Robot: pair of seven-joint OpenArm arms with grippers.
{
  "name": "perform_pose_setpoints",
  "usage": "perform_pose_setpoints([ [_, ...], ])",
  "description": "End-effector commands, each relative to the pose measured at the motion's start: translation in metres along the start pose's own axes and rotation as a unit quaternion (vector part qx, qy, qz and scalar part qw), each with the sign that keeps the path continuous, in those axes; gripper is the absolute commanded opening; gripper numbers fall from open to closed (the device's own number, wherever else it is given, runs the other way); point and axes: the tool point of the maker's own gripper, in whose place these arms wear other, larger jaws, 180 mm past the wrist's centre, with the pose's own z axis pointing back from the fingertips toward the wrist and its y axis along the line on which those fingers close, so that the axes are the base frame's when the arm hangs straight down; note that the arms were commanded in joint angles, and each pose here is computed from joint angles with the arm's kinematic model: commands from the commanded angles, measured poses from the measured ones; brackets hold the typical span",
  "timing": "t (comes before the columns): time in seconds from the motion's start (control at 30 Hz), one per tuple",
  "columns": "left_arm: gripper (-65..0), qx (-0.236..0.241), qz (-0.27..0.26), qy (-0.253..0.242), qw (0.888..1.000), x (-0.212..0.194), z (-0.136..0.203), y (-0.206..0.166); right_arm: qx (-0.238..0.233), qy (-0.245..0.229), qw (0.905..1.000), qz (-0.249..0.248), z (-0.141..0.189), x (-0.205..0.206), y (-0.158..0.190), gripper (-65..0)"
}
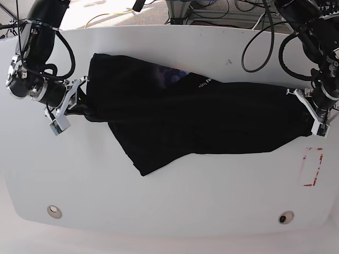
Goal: Fold the T-shirt properly
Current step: 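Hold the shirt edge with both grippers and stretch it apart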
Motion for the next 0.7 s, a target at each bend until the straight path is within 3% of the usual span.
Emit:
perform_pose_setpoints([
  [0.0,-65.0,0.019,-0.010,-0.032,0.999,0.021,0.007,0.014,-0.004,-0.027,0.9995,0.017,0.006,0.020,-0.003,-65.0],
  [0.3,-65.0,0.030,-0.025,-0.031,0.999,0.025,0.011,0.024,0.044,-0.006,0.9989,0.013,-0.014,0.004,0.026,-65.0],
  [0.47,-65.0,0.047,-0.037,-0.023,0.998,0.024,0.018,0.037,0.106,-0.024,0.9937,-0.027,-0.011,-0.008,0.052,-65.0],
  [0.67,-65.0,0.050,-0.041,0.006,0.998,0.001,0.022,0.041,0.133,-0.012,0.9895,-0.056,-0.008,-0.030,0.068,-65.0],
])
